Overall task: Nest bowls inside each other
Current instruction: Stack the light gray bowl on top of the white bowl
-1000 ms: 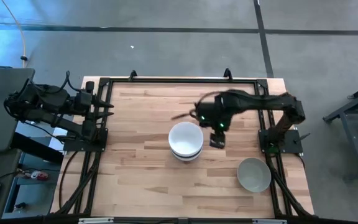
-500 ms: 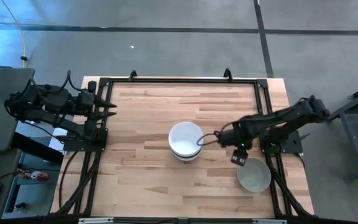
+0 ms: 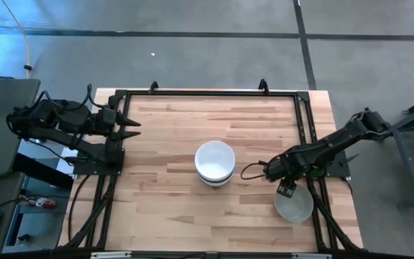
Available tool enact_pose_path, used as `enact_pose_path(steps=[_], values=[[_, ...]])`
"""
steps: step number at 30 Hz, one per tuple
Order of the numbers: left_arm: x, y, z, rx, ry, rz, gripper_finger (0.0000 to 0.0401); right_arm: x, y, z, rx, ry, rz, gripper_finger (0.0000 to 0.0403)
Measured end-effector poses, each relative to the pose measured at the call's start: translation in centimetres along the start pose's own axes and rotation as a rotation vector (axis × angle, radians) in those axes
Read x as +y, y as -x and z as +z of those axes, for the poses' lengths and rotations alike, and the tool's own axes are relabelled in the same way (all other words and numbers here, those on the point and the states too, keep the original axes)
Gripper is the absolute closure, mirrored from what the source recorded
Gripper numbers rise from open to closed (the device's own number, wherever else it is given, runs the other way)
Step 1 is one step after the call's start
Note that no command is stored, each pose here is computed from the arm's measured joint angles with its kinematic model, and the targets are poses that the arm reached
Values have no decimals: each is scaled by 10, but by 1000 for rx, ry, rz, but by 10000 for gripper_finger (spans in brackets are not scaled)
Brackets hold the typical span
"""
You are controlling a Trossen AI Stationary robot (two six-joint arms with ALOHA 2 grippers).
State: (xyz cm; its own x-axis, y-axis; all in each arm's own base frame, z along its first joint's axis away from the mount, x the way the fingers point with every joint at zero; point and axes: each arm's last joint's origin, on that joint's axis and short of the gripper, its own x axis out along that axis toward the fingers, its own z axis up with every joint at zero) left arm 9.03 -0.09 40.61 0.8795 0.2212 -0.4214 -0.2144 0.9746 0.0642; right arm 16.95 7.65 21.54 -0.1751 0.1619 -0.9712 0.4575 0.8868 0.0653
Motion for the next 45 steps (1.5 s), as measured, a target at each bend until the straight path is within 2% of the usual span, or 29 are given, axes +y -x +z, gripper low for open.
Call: enact_pose_path(steps=[11,18,22,33,39,45], values=[[-3,-8,2,25,-8,-5,287,-12,-32,-5,44,33,-62,203],[-3,-9,2,24,7,-5,287,-14,-38,-4,28,73,-70,210],[-4,-9,2,25,19,-5,287,-13,-39,-3,14,93,-66,247],[-6,-14,5,27,7,-5,287,-6,-39,4,-71,99,0,388],[-6,-15,5,29,6,-5,287,-6,-37,13,-114,37,43,396],[-6,-15,5,31,5,-5,287,-12,-34,21,-124,-80,64,401]])
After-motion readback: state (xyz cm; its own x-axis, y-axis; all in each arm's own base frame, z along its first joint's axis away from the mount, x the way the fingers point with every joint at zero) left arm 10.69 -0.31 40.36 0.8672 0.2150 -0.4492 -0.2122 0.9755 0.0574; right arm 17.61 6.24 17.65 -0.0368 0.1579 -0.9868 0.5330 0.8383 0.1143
